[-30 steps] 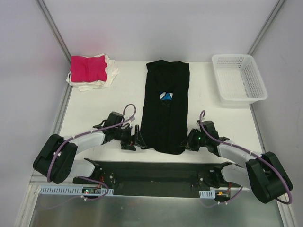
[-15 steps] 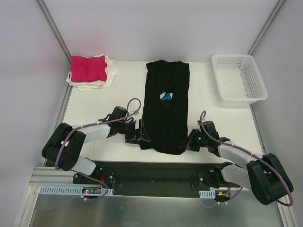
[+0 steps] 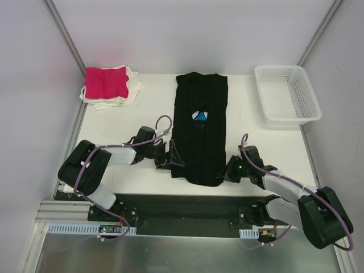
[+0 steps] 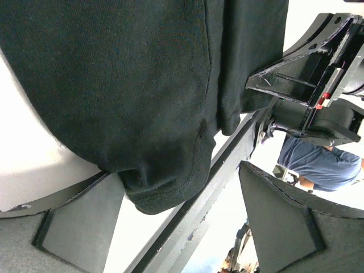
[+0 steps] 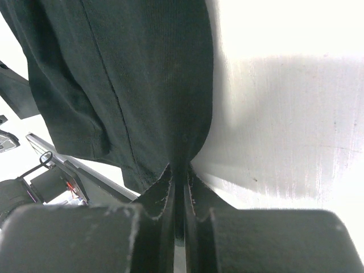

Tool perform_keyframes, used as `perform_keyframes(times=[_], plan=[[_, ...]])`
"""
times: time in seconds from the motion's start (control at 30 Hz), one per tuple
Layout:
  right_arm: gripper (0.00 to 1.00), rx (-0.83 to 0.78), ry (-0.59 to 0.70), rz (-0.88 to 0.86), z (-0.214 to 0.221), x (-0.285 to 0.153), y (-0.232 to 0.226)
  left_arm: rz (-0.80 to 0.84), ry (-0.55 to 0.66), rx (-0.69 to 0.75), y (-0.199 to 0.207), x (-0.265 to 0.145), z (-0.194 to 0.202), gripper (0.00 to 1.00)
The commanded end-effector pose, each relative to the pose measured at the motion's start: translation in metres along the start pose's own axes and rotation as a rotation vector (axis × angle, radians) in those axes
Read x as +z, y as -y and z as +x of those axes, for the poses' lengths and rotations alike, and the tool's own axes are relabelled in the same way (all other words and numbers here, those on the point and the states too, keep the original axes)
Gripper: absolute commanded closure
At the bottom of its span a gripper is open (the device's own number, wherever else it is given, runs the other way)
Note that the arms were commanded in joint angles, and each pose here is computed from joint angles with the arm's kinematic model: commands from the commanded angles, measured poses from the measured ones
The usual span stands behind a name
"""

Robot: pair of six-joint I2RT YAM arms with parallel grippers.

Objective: Fold and stack the t-shirts
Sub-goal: Grab the bottom of the folded rectangular tshirt with both arms

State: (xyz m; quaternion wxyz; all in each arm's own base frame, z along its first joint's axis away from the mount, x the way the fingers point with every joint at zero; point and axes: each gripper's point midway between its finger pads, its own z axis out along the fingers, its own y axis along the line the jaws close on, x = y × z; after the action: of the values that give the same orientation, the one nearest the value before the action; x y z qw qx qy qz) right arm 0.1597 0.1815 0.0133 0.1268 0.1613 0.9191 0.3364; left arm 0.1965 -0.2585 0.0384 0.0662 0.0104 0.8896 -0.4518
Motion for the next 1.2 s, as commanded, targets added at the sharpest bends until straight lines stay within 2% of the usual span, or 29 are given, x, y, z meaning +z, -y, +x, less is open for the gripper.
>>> perform_keyframes(times=[0.0,0.23,0.33,0.5,0.8,1.17], plan=[[0.96,-0.003,-0.022,0.053,0.006,0.001,0.013,-0.118,-0.010,-0.032,-0.037,0.007,0.016,0.23],[0.98,0.001,-0.022,0.053,0.005,0.003,0.012,-0.104,-0.027,-0.019,-0.034,0.003,0.023,0.59],[0.99,0.004,-0.027,0.059,0.006,0.004,0.013,-0.111,-0.032,-0.018,-0.036,0.001,0.026,0.67],[0.99,0.005,-0.037,0.069,0.006,0.006,0.014,-0.114,-0.047,-0.024,-0.039,-0.002,0.034,0.72],[0.99,0.005,-0.046,0.037,0.003,0.009,0.005,-0.096,-0.064,-0.017,-0.032,-0.014,0.048,0.76],[0.99,0.007,-0.015,0.042,0.006,-0.001,0.010,-0.075,-0.059,0.017,-0.022,-0.012,0.035,0.87]])
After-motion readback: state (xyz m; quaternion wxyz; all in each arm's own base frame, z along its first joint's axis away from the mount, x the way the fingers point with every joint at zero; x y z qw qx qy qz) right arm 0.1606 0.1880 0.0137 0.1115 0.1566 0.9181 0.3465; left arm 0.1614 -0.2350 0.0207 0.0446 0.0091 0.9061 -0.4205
